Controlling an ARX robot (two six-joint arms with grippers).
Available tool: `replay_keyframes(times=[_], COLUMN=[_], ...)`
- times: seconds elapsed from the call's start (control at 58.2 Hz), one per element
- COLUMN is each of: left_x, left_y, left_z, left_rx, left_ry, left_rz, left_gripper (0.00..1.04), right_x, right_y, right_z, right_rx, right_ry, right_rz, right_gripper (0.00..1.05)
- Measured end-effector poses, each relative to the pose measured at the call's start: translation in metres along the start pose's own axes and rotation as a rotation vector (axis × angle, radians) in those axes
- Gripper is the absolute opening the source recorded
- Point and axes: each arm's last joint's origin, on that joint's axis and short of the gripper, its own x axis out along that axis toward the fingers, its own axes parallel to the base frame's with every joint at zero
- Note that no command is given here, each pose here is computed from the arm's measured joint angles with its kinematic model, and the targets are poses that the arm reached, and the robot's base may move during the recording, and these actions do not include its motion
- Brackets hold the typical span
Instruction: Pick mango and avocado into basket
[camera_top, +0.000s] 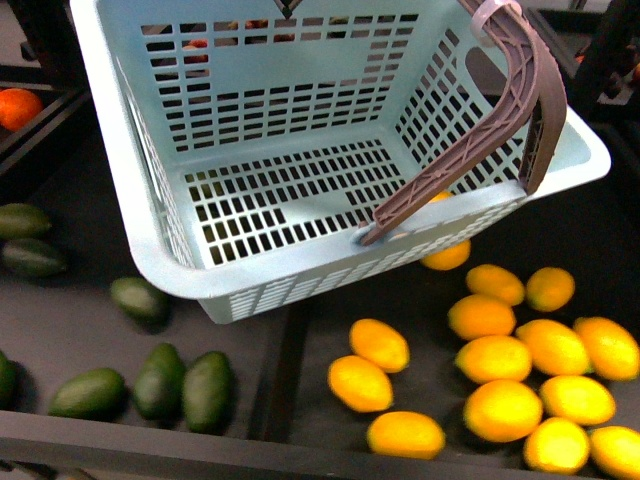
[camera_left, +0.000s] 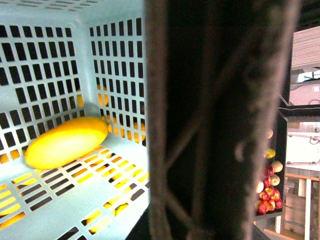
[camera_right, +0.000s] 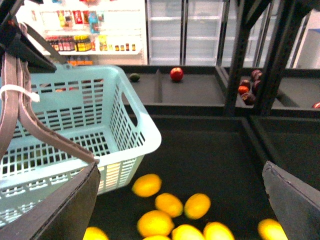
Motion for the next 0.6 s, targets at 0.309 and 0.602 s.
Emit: replay_keyframes(times=[0.309, 0.602], left_x=[-0.0002, -0.0002], left_y=[0.0012, 0.0011], left_z=[0.0018, 0.0018], left_rx=[0.003, 0.003], left_ry=[-0.01, -0.008], left_rz=[0.006, 0.005], left_gripper=[0.05, 0.05], right_x=[0.0, 0.0], right_y=[0.0, 0.0], right_z=[-0.0001, -0.0002], right_rx=[0.0, 0.0], right_ry=[0.002, 0.002], right_rz=[0.0, 0.0], right_gripper=[0.97, 0.97])
